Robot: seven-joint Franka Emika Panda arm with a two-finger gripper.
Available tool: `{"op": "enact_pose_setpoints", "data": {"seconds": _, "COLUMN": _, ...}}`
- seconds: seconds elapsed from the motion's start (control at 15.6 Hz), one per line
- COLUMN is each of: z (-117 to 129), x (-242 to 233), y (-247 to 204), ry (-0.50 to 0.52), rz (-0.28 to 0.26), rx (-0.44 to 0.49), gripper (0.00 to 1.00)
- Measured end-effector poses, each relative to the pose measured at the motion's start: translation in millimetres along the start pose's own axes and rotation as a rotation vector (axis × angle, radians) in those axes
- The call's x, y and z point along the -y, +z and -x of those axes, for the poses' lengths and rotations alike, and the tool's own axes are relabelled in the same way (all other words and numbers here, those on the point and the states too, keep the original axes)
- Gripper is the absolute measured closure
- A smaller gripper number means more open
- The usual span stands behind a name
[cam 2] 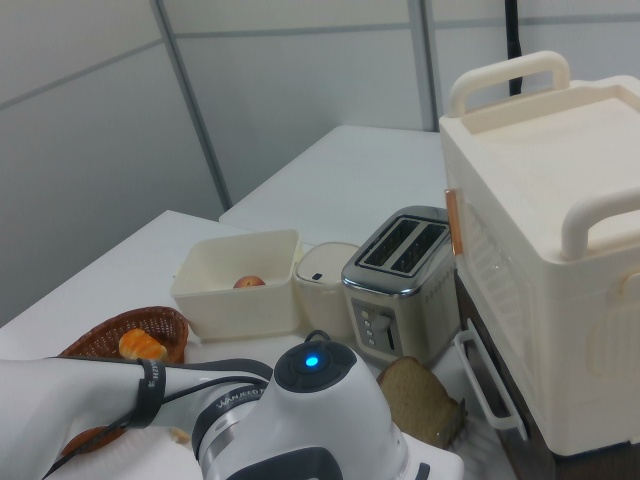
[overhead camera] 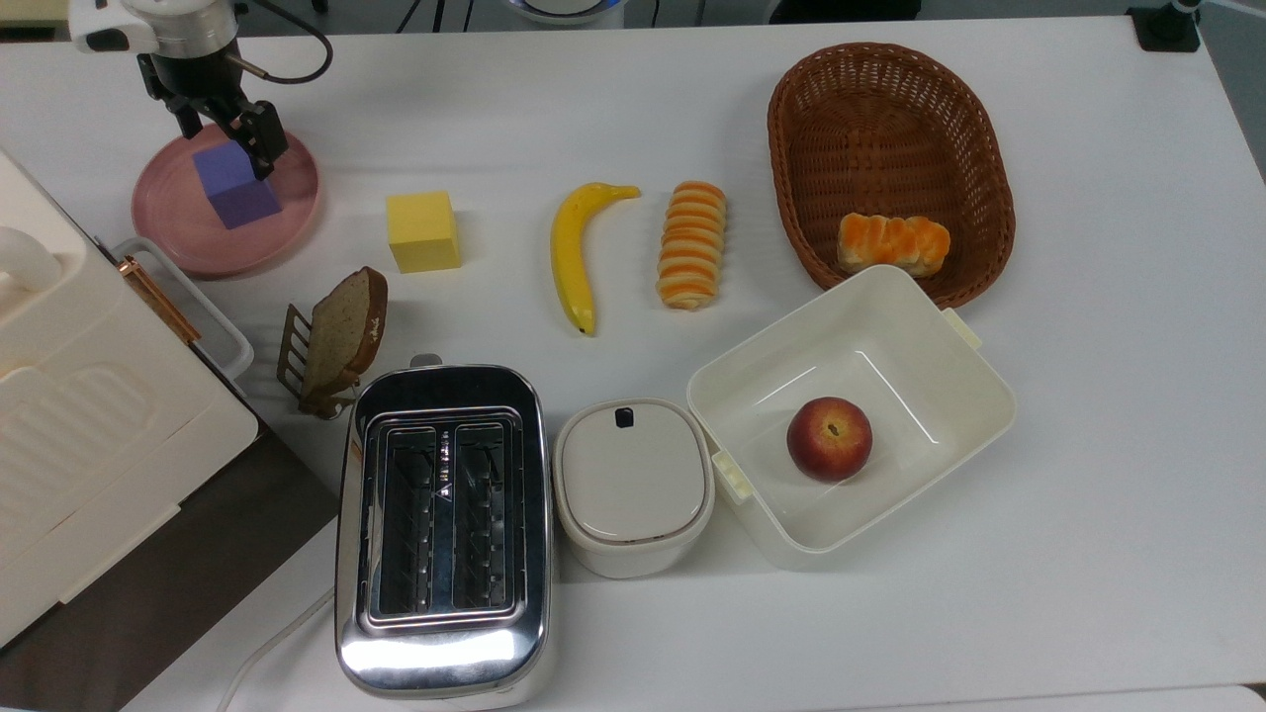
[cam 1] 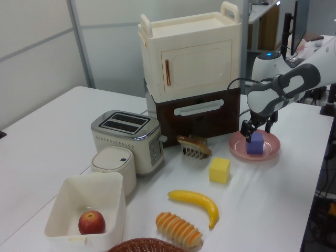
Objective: Put the purple cube on a plate
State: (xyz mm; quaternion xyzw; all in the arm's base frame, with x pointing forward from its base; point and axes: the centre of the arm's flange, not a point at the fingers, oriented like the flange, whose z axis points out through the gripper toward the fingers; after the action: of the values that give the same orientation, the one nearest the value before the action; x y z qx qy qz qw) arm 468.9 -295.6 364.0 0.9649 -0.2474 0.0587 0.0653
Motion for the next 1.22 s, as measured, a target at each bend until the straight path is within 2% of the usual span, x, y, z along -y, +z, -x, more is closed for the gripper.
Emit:
{"op": "enact_pose_setpoints", "data": {"seconds": 0.19, "z": 0, "x": 14, "y": -5, "ry": -0.025, "rz": -0.005, "rx": 0.005, "gripper": 0.0}}
{"op": "enact_pose_setpoints", "data": {"seconds": 0.32, "z": 1, "x": 55, "y": -31, "ry": -0.101, "rz": -0.017, "rx": 0.06, "gripper": 0.0}}
{"op": "enact_pose_setpoints", "data": {"seconds": 0.45, "z": 3, "x": 100, "y": -88, "ry": -0.171, "rz": -0.022, "rx": 0.132, "gripper": 0.0}}
{"op": "enact_pose_setpoints", "data": {"seconds": 0.58, "z": 5, "x": 125, "y": -158, "ry": -0.193, "rz": -0.03, "rx": 0.167, "gripper": 0.0}}
{"op": "enact_pose_setpoints", "data": {"seconds": 0.77, "z": 8, "x": 154, "y": -222, "ry": -0.191, "rz": -0.073, "rx": 0.122, "gripper": 0.0}}
{"op": "enact_pose_setpoints", "data": {"seconds": 0.96, "z": 18, "x": 197, "y": -235, "ry": -0.234, "rz": -0.082, "rx": 0.104, "gripper": 0.0}}
{"op": "enact_pose_setpoints", "data": {"seconds": 1.09, "z": 20, "x": 210, "y": -244, "ry": -0.246, "rz": -0.088, "rx": 0.087, "gripper": 0.0}}
{"op": "enact_pose_setpoints", "data": {"seconds": 1.22, "z": 21, "x": 219, "y": -254, "ry": -0.253, "rz": -0.116, "rx": 0.077, "gripper": 0.0}}
